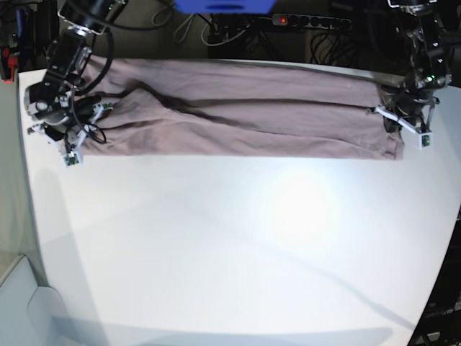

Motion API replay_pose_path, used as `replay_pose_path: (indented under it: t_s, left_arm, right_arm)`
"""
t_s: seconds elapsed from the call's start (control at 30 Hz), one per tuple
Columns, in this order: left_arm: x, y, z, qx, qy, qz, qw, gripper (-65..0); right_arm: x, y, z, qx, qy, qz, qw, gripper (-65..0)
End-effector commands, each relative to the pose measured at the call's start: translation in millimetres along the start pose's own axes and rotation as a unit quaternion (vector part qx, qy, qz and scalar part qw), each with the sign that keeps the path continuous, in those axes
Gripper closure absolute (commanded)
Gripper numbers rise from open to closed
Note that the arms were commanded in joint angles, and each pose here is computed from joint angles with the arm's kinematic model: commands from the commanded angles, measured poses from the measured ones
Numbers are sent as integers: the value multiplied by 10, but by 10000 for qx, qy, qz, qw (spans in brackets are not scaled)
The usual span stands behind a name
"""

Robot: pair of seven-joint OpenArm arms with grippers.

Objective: Layout the t-shirt on the table in an organized manner, then fold the t-shirt properly
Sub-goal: 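Lift the strip end with the left gripper and fold it toward the right gripper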

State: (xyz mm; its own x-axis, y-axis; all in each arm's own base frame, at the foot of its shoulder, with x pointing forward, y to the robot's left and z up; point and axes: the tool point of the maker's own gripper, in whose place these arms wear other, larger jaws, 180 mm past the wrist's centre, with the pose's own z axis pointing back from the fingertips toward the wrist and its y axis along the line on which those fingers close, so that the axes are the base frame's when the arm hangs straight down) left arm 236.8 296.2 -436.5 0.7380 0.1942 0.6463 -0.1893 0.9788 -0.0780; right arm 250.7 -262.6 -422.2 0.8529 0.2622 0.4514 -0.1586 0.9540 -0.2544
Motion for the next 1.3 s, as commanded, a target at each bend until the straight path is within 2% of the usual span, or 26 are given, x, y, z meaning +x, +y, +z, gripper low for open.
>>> replay_pose_path:
  t_s: [0.0,0.2,0.33,0.43,0.6,0.87,0.97,1.07,1.13,1.27]
  left_arm:
    - [-127,18,39,54,334,-109,9994,0]
    - [186,-306,283,-175,-262,-369,9988,0]
    - [395,-649,503,-398,-752,-410,9955,0]
    - [514,-1017,640,-614,-1026,-735,9901,0]
    - [226,-1750,659,-1076,-502,-1338,9839,0]
    - [63,-2908,830,-1864,-560,-1934,9616,0]
    - [83,-3273,952,-2120,-734,-2311,9467,0]
    - [-28,-3514,1040,-2367,-732,-2614,9329,0]
    - [-49,-3607,1033,-2460,-729,-2720,9275,0]
    - [-197,-3656,878,-2504,-471,-2829,9247,0]
  right_arm:
    - [71,-44,11,-63,-57,-7,10000,-243]
    - [93,-50,12,-69,-79,-10,9999,-243]
    - [100,-52,12,-71,-86,-11,9999,-243]
    - [100,-52,12,-71,-86,-11,9999,-243]
    - [100,-52,12,-71,-86,-11,9999,-243]
    - [100,-52,12,-71,-86,-11,9999,-243]
    - [100,-52,12,-71,-86,-11,9999,-243]
    - [100,-52,12,-71,-86,-11,9999,-243]
    - [100,-52,12,-71,-86,-11,9999,-243]
    - [100,-52,12,-71,-86,-11,9999,-243]
